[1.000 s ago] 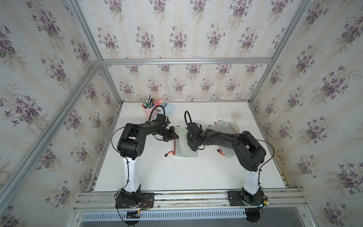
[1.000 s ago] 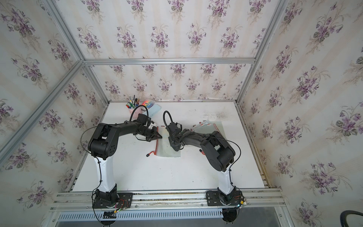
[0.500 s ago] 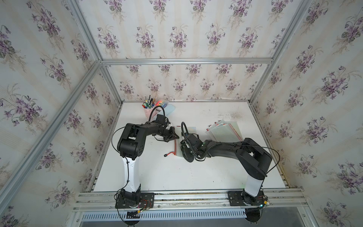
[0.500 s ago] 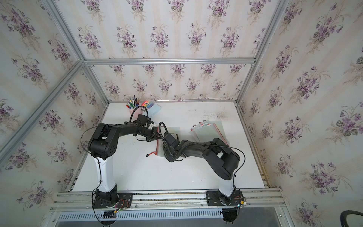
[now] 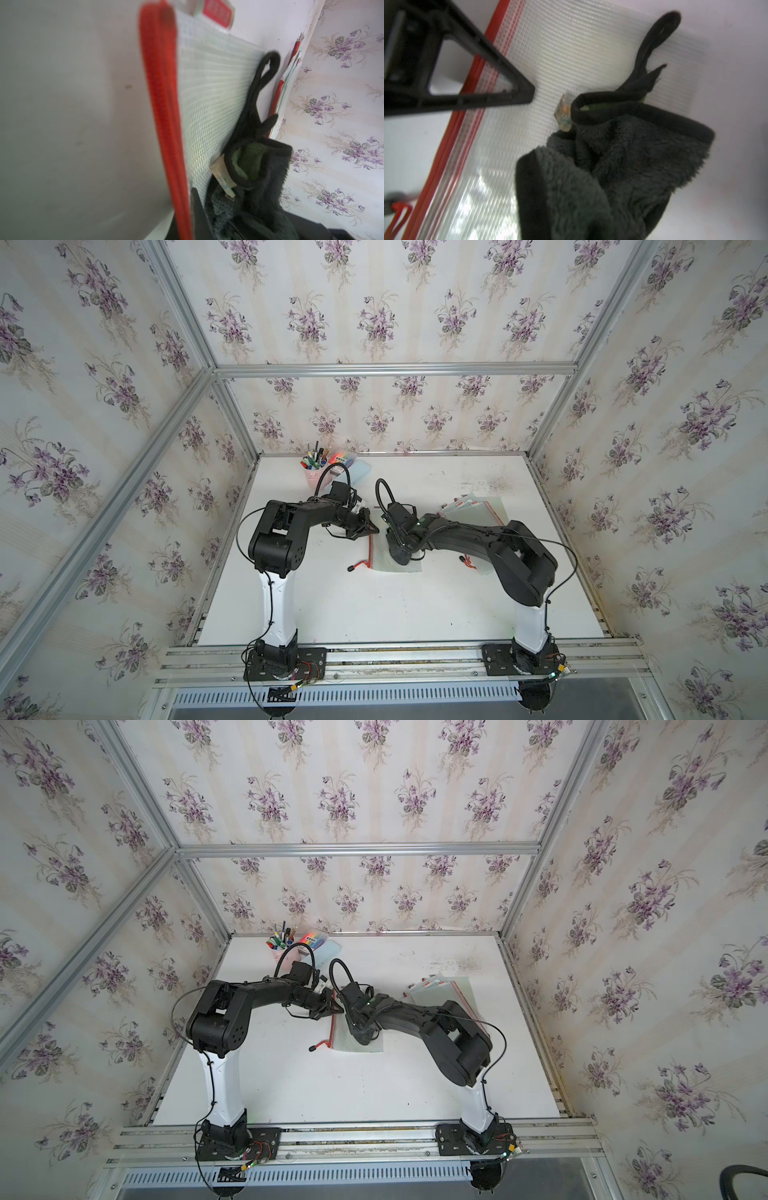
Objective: Wipe the document bag
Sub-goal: Wipe the dirt from the document bag, then pick up the document bag from the center of the board.
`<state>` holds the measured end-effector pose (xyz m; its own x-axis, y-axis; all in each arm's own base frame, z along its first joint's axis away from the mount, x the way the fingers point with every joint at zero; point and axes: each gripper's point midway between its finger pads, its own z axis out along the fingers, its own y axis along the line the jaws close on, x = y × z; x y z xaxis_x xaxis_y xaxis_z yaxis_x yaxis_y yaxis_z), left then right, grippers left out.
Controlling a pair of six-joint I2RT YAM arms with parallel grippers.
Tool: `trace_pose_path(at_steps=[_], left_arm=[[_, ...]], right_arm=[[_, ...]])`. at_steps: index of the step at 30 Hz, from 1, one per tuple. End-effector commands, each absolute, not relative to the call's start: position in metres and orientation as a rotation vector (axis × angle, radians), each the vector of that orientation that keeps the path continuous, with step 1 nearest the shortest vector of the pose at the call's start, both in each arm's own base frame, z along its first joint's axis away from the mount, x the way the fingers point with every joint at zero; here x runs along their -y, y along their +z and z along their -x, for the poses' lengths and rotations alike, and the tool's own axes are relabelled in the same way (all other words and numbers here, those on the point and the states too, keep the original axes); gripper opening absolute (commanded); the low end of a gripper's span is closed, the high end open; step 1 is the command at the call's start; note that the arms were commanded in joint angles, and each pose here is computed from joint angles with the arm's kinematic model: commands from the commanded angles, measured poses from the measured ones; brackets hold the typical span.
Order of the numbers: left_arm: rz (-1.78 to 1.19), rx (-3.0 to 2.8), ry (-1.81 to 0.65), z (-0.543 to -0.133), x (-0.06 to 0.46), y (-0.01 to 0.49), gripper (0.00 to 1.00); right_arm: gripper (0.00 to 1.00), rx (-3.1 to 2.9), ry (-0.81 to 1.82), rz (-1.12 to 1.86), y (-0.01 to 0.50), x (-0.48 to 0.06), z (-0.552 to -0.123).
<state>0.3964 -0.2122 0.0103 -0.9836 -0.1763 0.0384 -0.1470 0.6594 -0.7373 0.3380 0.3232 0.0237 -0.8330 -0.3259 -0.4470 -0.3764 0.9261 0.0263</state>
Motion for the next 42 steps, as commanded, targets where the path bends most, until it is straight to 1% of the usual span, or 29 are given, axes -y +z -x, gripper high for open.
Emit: trace_pose_path(at_steps=[1,5,7,10,13,15,17,20,23,24,26,29,31,34,38,42], left_arm=[[0.332,-2.871,-1.120,-0.394,0.200,-0.004,0.00],[0.355,-2.847,-1.110,-0.397,0.198,-0.003,0.00],[0.377,-2.836,-1.115,-0.397,0.199,-0.004,0.00],[0.403,-2.824,-1.140,-0.397,0.200,-0.006,0.00],[0.406,-2.818,-1.146,-0.395,0.202,-0.006,0.00],[0.406,-2.823,-1.147,-0.394,0.203,-0.007,0.00],[0.402,-2.828,-1.147,-0.393,0.203,-0.007,0.00],[0.394,-2.831,-1.137,-0.393,0.203,-0.005,0.00],[0.377,-2.826,-1.126,-0.394,0.203,0.001,0.00],[0.370,-2.826,-1.126,-0.394,0.203,0.005,0.00],[0.333,-2.824,-1.123,-0.392,0.205,0.018,0.00],[0.199,-2.838,-1.078,-0.382,0.213,0.053,0.00],[0.047,-2.845,-1.046,-0.369,0.229,0.079,0.00],[-0.162,-2.851,-1.021,-0.347,0.257,0.112,0.00],[-0.291,-2.792,-1.103,-0.328,0.299,0.152,0.00],[-0.395,-2.713,-1.318,-0.312,0.351,0.194,0.00]], right_arm=[[0.31,-2.665,0.092,0.501,0.011,-0.313,-0.350],[0.31,-2.690,0.080,0.541,0.023,-0.288,-0.321],[0.31,-2.684,0.170,0.593,0.034,-0.285,-0.297],[0.30,-2.639,0.357,0.652,0.050,-0.308,-0.273],[0.30,-2.542,0.478,0.710,0.058,-0.349,-0.272],[0.30,-2.515,0.538,0.765,0.054,-0.377,-0.275],[0.30,-2.513,0.601,0.841,0.045,-0.400,-0.270],[0.30,-2.514,0.663,0.985,0.030,-0.412,-0.241],[0.29,-2.504,0.738,1.037,0.035,-0.401,-0.214],[0.30,-2.486,0.721,1.012,0.044,-0.391,-0.214],[0.29,-2.457,0.671,0.916,0.068,-0.365,-0.228],[0.29,-2.448,0.520,0.620,0.109,-0.299,-0.280],[0.29,-2.449,0.385,0.352,0.134,-0.234,-0.321],[0.30,-2.380,0.257,0.058,0.168,-0.147,-0.360],[0.29,-2.291,0.105,-0.155,0.201,-0.069,-0.375],[0.29,-2.244,0.032,-0.272,0.219,-0.021,-0.379]])
